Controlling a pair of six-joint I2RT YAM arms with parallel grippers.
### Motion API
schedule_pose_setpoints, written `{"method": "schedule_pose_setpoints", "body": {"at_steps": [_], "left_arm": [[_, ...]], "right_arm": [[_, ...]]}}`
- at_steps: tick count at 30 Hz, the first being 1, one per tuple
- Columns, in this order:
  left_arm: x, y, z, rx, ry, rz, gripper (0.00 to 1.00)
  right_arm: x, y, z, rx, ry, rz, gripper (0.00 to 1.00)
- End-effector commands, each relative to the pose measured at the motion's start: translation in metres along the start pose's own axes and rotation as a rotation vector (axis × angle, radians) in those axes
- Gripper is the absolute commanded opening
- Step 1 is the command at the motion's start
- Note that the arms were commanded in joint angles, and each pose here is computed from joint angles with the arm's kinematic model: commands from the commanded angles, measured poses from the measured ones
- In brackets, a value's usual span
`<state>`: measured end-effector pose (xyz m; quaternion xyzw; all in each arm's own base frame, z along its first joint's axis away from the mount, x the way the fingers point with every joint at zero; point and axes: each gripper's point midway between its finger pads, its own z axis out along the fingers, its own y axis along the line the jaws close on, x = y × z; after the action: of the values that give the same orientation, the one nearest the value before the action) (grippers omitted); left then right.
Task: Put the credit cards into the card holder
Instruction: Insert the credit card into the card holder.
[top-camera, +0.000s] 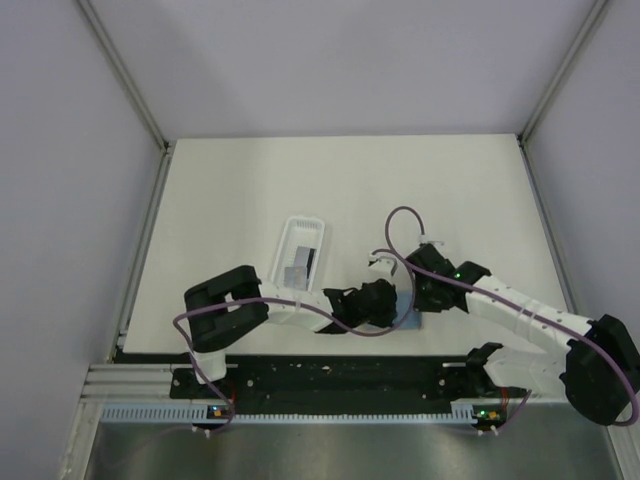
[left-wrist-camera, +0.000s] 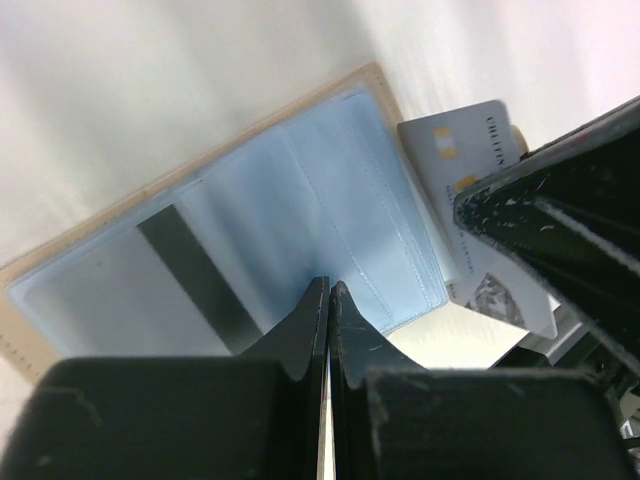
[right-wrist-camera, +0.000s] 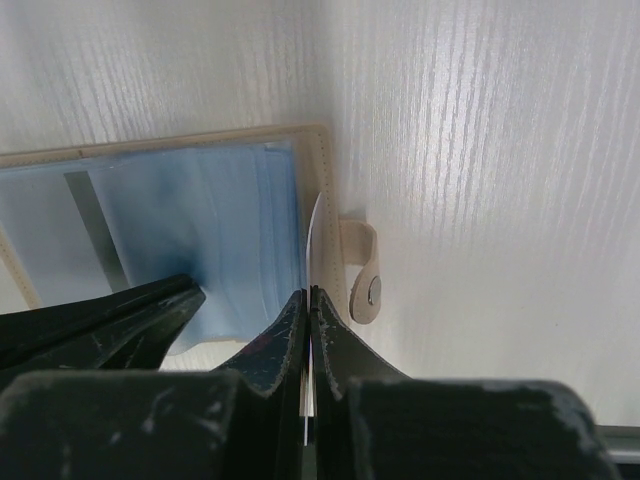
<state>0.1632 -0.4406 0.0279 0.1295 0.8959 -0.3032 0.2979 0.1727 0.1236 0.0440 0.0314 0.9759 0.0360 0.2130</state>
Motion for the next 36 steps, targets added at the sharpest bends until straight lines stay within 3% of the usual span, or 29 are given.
{"method": "schedule_pose_setpoints", "body": {"at_steps": [1, 13, 18, 22, 27, 36], "left_arm": [[0.017, 0.046, -0.019, -0.153, 0.049, 0.015, 0.0], [0.02, 0.057, -0.03, -0.175, 0.049, 0.014, 0.0], [0.021, 0.058, -0.029, -0.178, 0.057, 0.017, 0.0], [0.021, 0.058, -0.03, -0.179, 0.053, 0.014, 0.0], [0.02, 0.057, -0.031, -0.177, 0.051, 0.012, 0.0], [0.019, 0.058, -0.032, -0.179, 0.047, 0.012, 0.0]], "right_arm": [[0.006, -0.003, 0.01, 0.02, 0.024, 0.006, 0.0], [-0.004, -0.001, 0.001, -0.003, -0.032, 0.012, 0.0], [-0.031, 0.007, -0.027, -0.099, -0.182, 0.031, 0.0], [-0.039, 0.033, -0.048, -0.282, -0.237, 0.004, 0.0], [-0.025, 0.067, -0.048, -0.453, -0.145, -0.051, 0.0], [-0.019, 0.045, -0.02, -0.285, -0.097, 0.002, 0.0]]}}
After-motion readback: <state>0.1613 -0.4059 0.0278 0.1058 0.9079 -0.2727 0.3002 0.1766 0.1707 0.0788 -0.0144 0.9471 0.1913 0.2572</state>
